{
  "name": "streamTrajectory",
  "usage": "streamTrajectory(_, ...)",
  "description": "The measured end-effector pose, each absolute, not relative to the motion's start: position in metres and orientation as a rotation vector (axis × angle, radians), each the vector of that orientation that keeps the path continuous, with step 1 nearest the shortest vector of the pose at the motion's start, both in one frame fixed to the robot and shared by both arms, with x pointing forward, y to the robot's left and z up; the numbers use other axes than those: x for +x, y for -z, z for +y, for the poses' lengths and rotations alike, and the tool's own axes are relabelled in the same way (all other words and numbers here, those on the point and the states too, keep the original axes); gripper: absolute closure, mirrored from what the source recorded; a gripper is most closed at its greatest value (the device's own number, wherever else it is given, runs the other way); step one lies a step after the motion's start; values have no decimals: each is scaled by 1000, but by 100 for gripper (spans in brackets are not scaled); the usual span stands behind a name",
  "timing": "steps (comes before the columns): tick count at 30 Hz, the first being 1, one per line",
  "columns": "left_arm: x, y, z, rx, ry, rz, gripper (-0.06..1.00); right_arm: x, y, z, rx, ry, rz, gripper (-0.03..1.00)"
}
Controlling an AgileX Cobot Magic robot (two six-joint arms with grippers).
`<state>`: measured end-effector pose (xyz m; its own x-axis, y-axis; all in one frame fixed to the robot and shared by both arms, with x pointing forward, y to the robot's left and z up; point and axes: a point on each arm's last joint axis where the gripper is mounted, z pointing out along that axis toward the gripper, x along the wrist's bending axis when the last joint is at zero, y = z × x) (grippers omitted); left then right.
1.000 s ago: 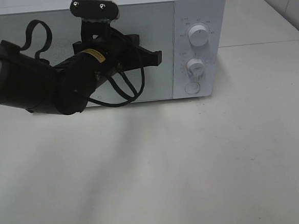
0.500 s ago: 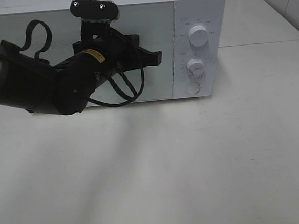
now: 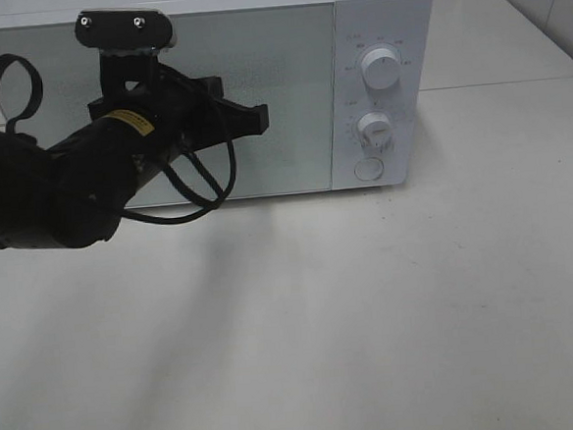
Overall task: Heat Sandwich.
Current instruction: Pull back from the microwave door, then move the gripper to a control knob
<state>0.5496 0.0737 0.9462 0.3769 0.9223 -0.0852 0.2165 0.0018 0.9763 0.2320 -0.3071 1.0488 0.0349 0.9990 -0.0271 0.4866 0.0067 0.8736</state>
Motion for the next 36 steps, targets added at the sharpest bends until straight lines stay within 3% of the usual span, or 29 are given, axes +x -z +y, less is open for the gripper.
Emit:
streamTrajectory(10, 525, -950, 86, 1634, -659, 1132, 92, 232, -1049, -307, 1576, -881, 1547, 22)
streamTrajectory(14, 513, -952, 87, 1765, -535, 1183, 49, 232, -1049, -307, 1576, -881, 1547, 22)
streamTrajectory(15, 513, -952, 87, 1765, -535, 1183, 49, 232, -1049, -307, 1576, -881, 1547, 22)
streamTrajectory(16, 509, -951, 88, 1816, -488, 1201, 24, 232, -1049, -307, 1576, -881, 1547, 22)
streamTrajectory(17, 506, -950, 88, 1846, -461, 1212, 13, 232, -1049, -307, 1576, -881, 1547, 22)
streamTrajectory(20, 499, -950, 89, 1918, -391, 1235, 0, 232, -1049, -307, 1576, -881, 1547, 22)
streamTrajectory(36, 460, -981, 104, 2184, -172, 1196, -4, 232, -1049, -307, 1576, -881, 1547, 22)
